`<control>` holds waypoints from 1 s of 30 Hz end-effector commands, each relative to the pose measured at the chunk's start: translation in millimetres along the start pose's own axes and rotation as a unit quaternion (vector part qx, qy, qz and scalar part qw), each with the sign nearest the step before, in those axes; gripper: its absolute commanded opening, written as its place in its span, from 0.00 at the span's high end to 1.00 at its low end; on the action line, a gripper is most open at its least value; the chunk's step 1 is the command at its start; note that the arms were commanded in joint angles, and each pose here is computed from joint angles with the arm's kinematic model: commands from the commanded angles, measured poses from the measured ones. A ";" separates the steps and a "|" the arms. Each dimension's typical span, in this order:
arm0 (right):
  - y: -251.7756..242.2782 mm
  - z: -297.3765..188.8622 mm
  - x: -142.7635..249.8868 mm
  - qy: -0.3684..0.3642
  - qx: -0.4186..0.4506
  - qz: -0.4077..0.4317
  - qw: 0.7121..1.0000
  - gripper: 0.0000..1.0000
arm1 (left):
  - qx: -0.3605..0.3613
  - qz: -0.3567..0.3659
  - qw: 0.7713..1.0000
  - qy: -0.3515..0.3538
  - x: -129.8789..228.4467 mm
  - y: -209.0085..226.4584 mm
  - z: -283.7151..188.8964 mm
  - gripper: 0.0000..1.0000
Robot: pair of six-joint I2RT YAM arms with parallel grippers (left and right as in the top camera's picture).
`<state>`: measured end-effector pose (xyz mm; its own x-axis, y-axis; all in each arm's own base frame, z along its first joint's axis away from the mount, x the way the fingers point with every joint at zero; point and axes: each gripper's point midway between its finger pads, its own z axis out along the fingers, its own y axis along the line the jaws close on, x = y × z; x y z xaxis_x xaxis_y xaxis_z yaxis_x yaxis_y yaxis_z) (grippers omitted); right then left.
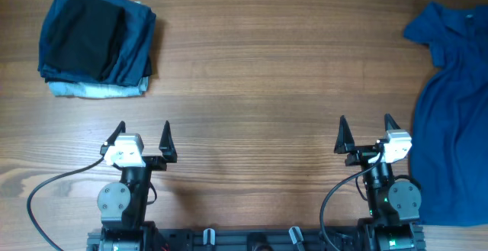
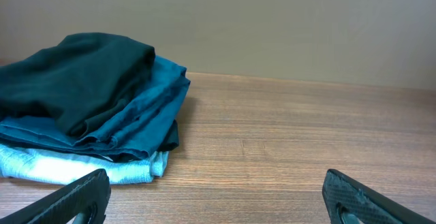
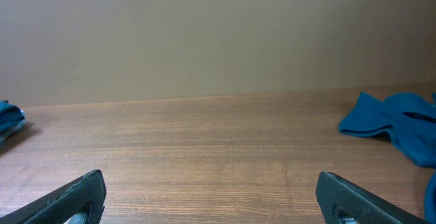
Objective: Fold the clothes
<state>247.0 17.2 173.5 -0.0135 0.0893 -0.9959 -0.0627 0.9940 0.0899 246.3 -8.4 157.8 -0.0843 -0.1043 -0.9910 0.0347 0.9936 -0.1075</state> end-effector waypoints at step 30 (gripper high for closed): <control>-6.1 -5.6 -40.0 -0.054 0.020 0.076 0.995 0.00 | 0.008 0.010 1.000 0.006 4.8 -2.9 0.7 0.00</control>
<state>247.2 8.1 185.4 0.0380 0.1754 -0.9838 -0.0179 0.9844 0.1749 246.3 -8.4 157.8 -0.0843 -0.1043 -0.9910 0.0347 0.9936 -0.1075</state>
